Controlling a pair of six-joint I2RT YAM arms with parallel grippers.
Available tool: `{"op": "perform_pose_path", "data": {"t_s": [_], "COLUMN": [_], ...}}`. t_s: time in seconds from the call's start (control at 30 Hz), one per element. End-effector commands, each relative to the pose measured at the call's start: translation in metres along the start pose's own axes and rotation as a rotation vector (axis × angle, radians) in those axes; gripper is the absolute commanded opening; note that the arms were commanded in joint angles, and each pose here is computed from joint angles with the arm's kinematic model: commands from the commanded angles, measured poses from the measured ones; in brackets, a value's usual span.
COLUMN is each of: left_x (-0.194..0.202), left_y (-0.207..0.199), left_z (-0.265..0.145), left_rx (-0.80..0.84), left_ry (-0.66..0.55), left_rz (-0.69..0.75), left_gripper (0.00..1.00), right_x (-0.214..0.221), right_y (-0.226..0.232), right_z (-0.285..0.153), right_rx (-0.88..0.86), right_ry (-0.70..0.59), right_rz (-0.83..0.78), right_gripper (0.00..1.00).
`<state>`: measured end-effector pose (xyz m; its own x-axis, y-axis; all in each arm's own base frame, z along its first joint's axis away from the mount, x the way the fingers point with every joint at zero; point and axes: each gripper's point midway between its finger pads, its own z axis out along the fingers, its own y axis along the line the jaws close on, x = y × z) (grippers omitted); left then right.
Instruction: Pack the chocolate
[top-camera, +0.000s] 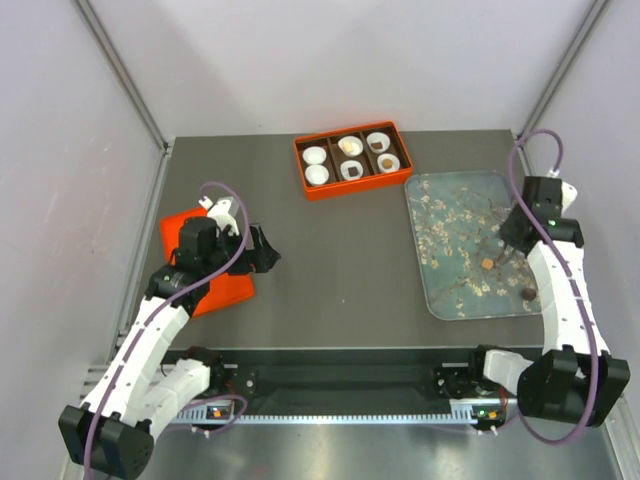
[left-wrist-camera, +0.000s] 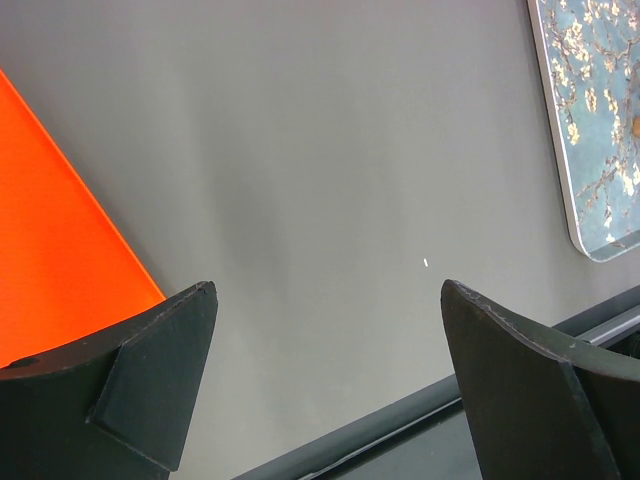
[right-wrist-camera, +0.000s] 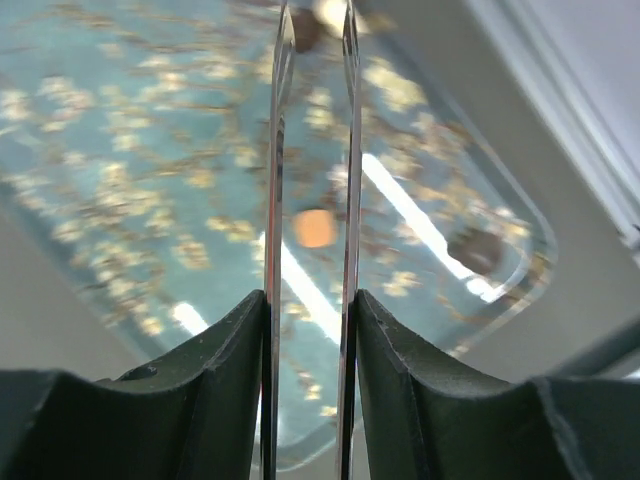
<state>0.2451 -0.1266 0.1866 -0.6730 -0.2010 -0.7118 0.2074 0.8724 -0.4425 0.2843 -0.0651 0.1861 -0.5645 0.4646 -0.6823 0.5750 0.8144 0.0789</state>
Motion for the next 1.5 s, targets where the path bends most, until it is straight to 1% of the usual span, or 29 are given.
{"op": "perform_pose_path", "data": {"t_s": [0.0,0.07,0.23,0.27,0.37,0.53,0.67,0.77,1.07,1.47], "left_x": [-0.008,-0.008,-0.009,-0.009,-0.009,-0.009,-0.009,-0.009,-0.010,-0.008], "left_y": [-0.007,-0.007,-0.006,-0.006,-0.005,-0.007,-0.009,-0.010,-0.010,-0.009], "left_z": [0.000,0.000,0.000,-0.001,-0.001,-0.001,-0.002,-0.002,-0.003,-0.002], "left_rx": [0.038,0.040,0.033,0.033,0.029,0.035,0.043,0.045,0.041,0.037], "left_ry": [-0.042,-0.041,-0.044,-0.045,-0.047,-0.043,-0.044,-0.042,-0.046,-0.038], "left_rz": [0.022,0.022,0.022,0.022,0.022,0.023,0.028,0.031,0.033,0.032], "left_gripper": [0.98,0.98,0.98,0.98,0.98,0.98,0.98,0.98,0.98,0.98], "right_x": [-0.001,-0.001,-0.016,-0.015,-0.018,-0.023,-0.028,-0.031,-0.028,-0.011], "right_y": [-0.023,-0.030,-0.026,-0.028,-0.029,-0.038,-0.036,-0.028,-0.023,-0.034], "right_z": [-0.003,0.003,0.014,0.020,0.028,0.035,0.039,0.043,0.057,0.080], "right_rx": [0.028,0.045,0.033,0.049,0.054,0.068,0.060,0.018,-0.008,0.055], "right_ry": [-0.001,0.006,-0.011,0.011,0.020,-0.001,-0.017,-0.029,-0.015,0.035], "right_rz": [0.020,0.026,0.062,0.059,0.053,0.047,0.043,0.029,0.005,-0.039], "right_gripper": [0.39,0.40,0.42,0.42,0.42,0.42,0.41,0.41,0.42,0.41]}}
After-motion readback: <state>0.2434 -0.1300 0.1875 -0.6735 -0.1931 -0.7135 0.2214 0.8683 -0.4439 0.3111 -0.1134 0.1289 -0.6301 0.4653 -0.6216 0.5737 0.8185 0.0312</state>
